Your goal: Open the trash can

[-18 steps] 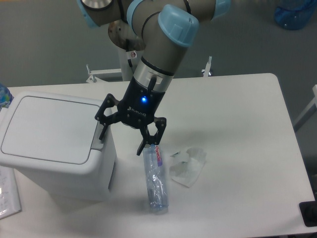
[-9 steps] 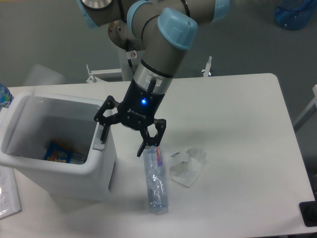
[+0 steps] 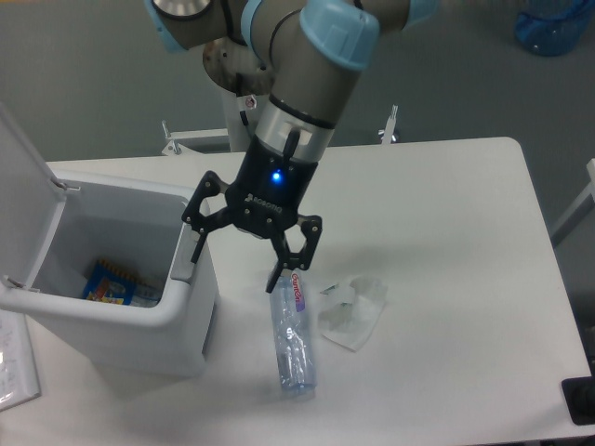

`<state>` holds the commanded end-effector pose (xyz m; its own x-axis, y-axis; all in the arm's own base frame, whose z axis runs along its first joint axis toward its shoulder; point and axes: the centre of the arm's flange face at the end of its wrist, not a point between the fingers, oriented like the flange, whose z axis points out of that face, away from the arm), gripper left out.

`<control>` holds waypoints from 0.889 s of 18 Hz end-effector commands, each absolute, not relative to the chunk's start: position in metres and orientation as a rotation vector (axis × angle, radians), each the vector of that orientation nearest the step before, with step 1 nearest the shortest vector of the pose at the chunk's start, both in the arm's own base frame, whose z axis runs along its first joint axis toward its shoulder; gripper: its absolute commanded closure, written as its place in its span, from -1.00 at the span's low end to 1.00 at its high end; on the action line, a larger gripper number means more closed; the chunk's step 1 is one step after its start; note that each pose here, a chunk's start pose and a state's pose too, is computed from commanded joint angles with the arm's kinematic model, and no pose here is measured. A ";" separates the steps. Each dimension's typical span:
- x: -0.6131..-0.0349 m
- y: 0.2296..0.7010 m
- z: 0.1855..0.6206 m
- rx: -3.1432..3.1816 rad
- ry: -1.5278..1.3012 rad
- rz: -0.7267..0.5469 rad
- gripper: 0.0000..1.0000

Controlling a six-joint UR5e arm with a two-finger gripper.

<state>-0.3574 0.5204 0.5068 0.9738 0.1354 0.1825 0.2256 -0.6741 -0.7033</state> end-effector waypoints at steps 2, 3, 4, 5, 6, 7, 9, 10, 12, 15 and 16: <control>-0.393 0.506 0.503 -2.312 -0.286 -0.046 -1.00; -0.409 0.497 0.498 -2.338 -0.286 0.016 -1.00; -0.420 0.490 0.492 -2.376 -0.259 0.080 -1.00; -0.425 0.486 0.488 -2.413 -0.214 0.142 -1.00; -0.436 0.482 0.479 -2.448 -0.173 0.193 -1.00; -0.449 0.481 0.471 -2.477 -0.132 0.231 -1.00; -0.481 0.483 0.450 -2.524 -0.092 0.279 -1.00; -0.500 0.481 0.437 -2.560 -0.075 0.314 -1.00; -0.543 0.466 0.406 -2.650 -0.020 0.394 -1.00; -0.581 0.454 0.387 -2.716 0.085 0.457 -1.00; -0.583 0.450 0.386 -2.733 0.118 0.470 -1.00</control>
<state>-0.5833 0.4499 0.3862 0.9411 -0.0203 -0.3377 -0.1414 -0.9304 -0.3382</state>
